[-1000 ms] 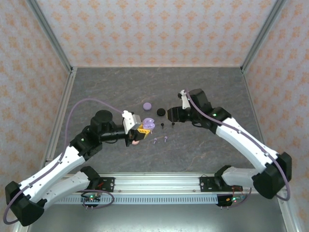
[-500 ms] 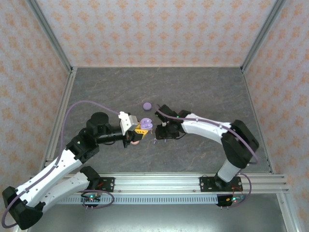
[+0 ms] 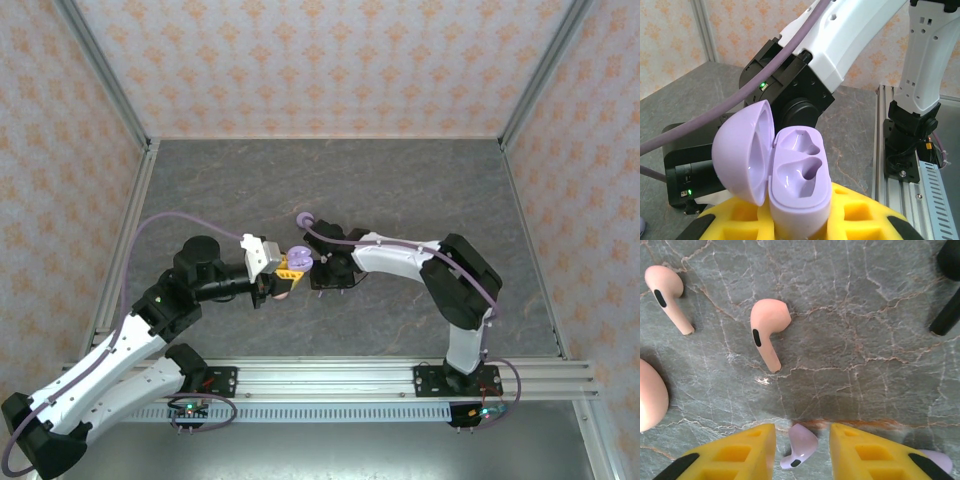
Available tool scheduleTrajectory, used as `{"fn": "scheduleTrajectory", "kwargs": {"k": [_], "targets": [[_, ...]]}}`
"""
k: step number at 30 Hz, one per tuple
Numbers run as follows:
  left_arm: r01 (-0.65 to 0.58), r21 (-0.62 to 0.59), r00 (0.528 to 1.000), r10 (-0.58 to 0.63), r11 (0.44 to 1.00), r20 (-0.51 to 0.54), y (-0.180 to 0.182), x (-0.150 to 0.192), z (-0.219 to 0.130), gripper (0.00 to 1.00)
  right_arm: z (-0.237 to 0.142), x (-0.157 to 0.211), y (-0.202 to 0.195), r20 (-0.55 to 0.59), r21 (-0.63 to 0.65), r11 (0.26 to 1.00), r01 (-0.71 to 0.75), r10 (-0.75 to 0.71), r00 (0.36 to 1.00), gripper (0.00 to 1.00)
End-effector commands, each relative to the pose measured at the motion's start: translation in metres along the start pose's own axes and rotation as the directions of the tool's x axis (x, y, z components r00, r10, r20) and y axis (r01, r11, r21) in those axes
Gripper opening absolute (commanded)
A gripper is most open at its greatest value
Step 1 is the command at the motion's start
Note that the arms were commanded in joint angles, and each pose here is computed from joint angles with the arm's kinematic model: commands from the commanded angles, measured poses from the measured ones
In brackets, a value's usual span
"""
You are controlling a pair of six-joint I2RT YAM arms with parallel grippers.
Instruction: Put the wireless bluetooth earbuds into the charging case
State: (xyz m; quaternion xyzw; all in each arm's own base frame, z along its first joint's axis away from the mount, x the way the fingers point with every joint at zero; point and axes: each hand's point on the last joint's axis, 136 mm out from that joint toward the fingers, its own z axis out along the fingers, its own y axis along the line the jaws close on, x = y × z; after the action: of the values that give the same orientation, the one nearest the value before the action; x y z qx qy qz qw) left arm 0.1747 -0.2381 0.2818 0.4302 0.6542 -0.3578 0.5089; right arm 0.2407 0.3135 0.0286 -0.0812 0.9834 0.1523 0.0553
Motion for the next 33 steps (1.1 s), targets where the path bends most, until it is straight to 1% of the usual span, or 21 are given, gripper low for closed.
{"fn": "scheduleTrajectory", "kwargs": {"k": [1, 7, 11, 15, 18, 22, 28, 33], "targets": [[0.002, 0.000, 1.000, -0.002, 1.000, -0.001, -0.002, 0.003, -0.001, 0.13, 0.004, 0.004, 0.004, -0.024, 0.009, 1.000, -0.004, 0.004, 1.000, 0.33], [0.000, -0.005, 1.000, 0.000, 1.000, -0.001, -0.002, 0.003, -0.002, 0.13, 0.012, 0.015, 0.000, -0.057, 0.044, 0.999, 0.011, -0.008, 0.998, 0.32], [0.000, -0.005, 1.000, 0.000, 1.000, 0.001, -0.002, 0.002, -0.002, 0.13, 0.015, 0.018, -0.004, -0.062, 0.059, 0.998, 0.013, -0.009, 0.998, 0.27], [0.001, -0.005, 1.000, -0.001, 1.000, 0.002, -0.002, 0.002, -0.002, 0.13, 0.015, 0.019, -0.005, -0.068, 0.063, 0.998, 0.022, -0.018, 0.997, 0.22], [0.001, -0.005, 1.000, -0.001, 1.000, 0.001, -0.002, 0.002, -0.002, 0.13, 0.011, 0.016, -0.007, -0.050, 0.072, 0.997, 0.034, -0.030, 0.998, 0.21], [0.003, -0.004, 1.000, -0.003, 1.000, 0.000, -0.002, 0.003, -0.001, 0.13, -0.002, 0.008, -0.005, 0.006, 0.071, 0.996, 0.058, -0.058, 0.998, 0.20], [0.009, -0.006, 1.000, -0.009, 1.000, -0.003, -0.001, 0.003, -0.001, 0.13, -0.022, -0.003, -0.007, 0.060, 0.059, 0.994, 0.091, -0.095, 0.994, 0.20], [0.024, 0.011, 1.000, -0.024, 1.000, 0.006, -0.002, 0.003, 0.002, 0.13, -0.065, -0.019, -0.026, 0.161, 0.027, 0.995, 0.096, -0.099, 0.982, 0.20]]}}
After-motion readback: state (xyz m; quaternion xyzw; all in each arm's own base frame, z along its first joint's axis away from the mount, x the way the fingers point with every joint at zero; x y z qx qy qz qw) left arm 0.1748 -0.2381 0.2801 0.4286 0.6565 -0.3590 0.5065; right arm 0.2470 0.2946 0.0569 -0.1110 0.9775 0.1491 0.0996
